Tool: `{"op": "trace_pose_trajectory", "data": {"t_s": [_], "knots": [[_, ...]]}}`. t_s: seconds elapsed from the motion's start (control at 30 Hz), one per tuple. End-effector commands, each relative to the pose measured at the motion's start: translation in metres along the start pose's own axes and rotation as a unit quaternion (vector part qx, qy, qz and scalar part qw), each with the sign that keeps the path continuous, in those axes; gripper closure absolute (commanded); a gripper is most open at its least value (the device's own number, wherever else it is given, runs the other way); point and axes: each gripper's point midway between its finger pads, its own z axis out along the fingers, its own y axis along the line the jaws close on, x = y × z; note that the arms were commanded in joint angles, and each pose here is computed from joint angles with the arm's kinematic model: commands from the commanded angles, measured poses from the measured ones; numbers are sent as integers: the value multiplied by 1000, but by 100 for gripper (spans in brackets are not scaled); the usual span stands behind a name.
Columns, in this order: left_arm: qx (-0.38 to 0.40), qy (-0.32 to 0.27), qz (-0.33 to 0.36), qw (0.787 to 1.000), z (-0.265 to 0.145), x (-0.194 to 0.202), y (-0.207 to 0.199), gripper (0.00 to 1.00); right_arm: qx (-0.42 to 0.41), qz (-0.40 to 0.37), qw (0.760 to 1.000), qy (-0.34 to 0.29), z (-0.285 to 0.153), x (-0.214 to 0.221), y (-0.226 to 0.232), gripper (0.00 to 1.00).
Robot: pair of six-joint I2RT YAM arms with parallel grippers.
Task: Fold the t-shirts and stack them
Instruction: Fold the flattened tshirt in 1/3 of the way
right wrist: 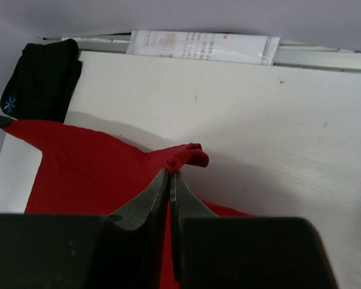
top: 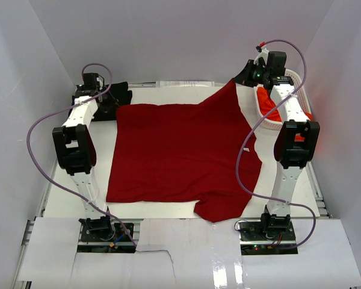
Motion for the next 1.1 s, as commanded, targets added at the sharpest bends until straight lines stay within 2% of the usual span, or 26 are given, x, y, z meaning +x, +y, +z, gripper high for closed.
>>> {"op": "trace_pose_trajectory", "data": {"t_s": [0.0,0.3,0.67,1.07], "knots": [[33,-49,12,998,-43,-20,-20,100,-36,-36,998,-31,-21,-18,27,92],[30,-37,14,999,-61,7,-10,100,-41,-35,998,-17,-50,2,44,92],[12,-48,26,998,-83,18,1,100,-33,-35,999,-6,-81,33,55,92],[2,-34,30,999,-80,34,13,100,-33,-47,998,-23,-125,43,83,92]]}}
